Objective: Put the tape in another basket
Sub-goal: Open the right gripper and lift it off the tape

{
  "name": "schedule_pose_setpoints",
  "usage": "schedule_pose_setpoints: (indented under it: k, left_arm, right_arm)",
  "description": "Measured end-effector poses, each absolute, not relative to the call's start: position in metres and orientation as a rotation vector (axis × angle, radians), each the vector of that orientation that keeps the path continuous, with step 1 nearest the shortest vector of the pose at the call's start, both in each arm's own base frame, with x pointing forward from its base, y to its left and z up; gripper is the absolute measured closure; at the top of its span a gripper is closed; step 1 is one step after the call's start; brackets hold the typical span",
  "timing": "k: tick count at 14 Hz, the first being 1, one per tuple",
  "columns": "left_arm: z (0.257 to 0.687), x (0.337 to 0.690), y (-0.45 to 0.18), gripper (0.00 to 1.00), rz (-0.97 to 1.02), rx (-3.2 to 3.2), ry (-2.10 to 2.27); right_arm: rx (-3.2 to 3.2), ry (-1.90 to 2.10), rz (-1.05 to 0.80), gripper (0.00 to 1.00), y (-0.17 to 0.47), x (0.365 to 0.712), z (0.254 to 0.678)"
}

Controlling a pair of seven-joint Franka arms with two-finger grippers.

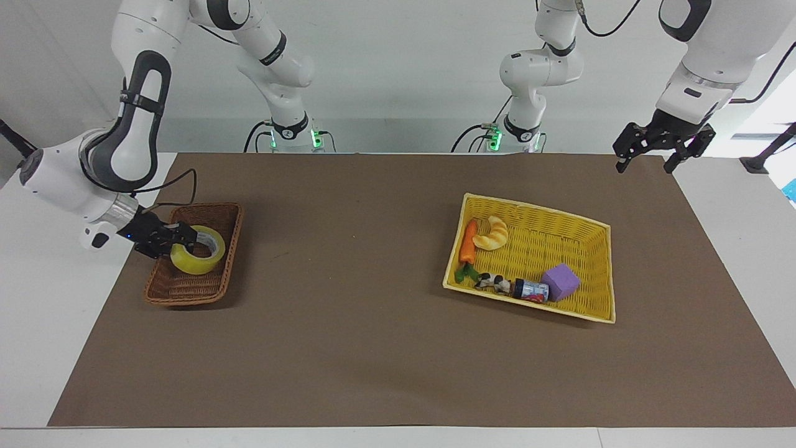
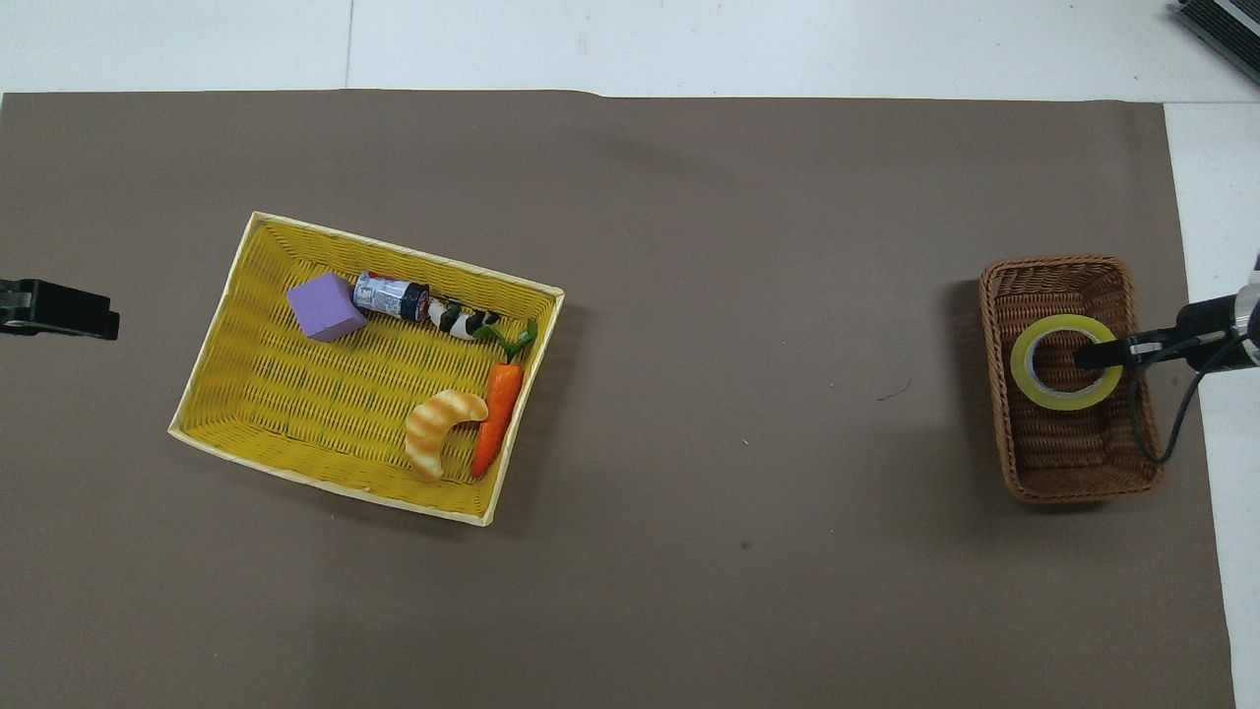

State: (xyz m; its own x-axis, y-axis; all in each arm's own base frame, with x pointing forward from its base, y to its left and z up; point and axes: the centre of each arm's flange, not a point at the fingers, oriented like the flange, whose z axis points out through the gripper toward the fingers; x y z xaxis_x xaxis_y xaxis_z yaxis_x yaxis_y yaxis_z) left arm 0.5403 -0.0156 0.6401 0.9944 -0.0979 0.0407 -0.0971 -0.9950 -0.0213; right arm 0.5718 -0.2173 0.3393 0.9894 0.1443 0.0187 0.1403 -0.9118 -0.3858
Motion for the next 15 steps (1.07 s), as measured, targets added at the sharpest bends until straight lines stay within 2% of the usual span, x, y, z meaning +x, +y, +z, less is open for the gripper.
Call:
schedule_pose_setpoints:
  k: [5,9,15]
  left_arm:
    - [0.641,0.534,-0.016,0.00,-0.030,-3.118,0.152]
    - [0.640,0.530,-0.016,0.00,0.011,-3.118,0.151]
    - [0.641,0.530,-0.007,0.00,0.010,-3.120,0.126]
  right_arm:
    - [-2.737,-0.202,0.012,0.01,-0.219,0.572,0.342]
    - [-2.745,-0.210,-0.037,0.00,-0.222,0.579,0.363]
    - [-2.787,-0.138,-0.191,0.00,-0.196,0.602,0.450]
